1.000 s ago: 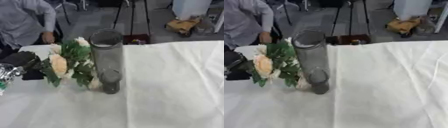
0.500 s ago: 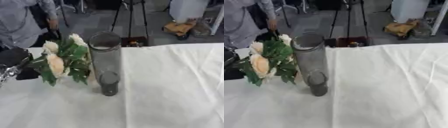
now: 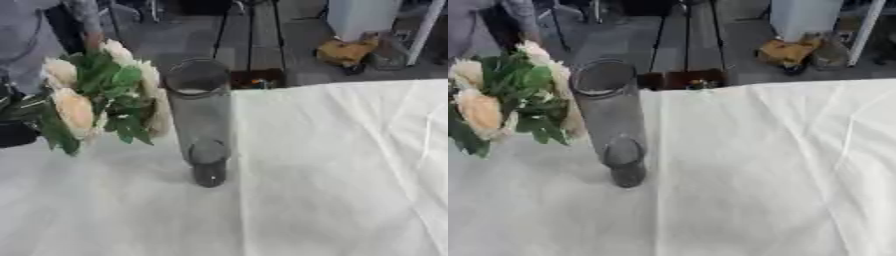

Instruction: Arrange flowers into the vase.

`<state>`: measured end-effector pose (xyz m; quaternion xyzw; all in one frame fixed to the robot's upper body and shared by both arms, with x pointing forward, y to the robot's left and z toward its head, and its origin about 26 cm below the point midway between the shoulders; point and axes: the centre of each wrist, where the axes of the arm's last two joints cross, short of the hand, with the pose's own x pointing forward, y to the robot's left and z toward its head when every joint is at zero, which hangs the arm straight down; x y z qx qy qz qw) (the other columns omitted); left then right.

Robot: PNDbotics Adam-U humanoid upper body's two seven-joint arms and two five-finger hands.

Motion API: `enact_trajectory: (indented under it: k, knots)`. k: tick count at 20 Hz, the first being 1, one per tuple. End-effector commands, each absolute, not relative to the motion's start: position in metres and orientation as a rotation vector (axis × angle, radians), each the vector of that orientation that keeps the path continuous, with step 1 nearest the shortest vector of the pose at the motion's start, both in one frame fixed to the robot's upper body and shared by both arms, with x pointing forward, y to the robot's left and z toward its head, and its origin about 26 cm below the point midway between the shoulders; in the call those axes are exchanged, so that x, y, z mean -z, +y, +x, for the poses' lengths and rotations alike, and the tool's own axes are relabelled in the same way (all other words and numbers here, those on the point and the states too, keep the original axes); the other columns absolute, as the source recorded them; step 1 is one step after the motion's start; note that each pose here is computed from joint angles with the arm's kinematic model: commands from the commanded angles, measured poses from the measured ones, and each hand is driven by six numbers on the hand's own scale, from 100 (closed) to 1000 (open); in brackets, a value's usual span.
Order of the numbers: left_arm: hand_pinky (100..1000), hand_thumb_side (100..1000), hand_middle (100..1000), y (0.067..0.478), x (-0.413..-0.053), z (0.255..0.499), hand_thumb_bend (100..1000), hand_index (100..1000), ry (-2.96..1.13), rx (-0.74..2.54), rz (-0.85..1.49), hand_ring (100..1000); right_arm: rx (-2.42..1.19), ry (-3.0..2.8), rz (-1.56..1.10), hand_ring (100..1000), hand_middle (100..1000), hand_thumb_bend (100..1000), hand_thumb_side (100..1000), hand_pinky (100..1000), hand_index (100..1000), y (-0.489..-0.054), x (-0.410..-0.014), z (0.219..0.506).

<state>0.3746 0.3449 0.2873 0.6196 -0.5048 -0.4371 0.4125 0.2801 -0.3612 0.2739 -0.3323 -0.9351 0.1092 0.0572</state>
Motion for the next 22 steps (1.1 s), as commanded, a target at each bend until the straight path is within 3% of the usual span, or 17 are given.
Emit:
enact_trajectory:
  k: [1,10,22]
  knots:
    - [100,696,100,0.352,-0.317,0.362,100,120,-1.386,0.941,1.599,100,-0.339,-2.859,-1.027,1000,829,100,1000,893,896,-0.362,-0.282,0.276]
    - [100,719,100,0.341,-0.346,0.354,100,108,-1.663,0.658,1.411,100,-0.331,-2.854,-1.032,1000,828,100,1000,892,896,-0.363,-0.281,0.275]
    - [100,805,100,0.283,-0.393,0.369,100,100,-2.138,0.263,0.827,100,-0.32,-2.872,-0.99,1000,828,100,1000,891,895,-0.359,-0.284,0.277]
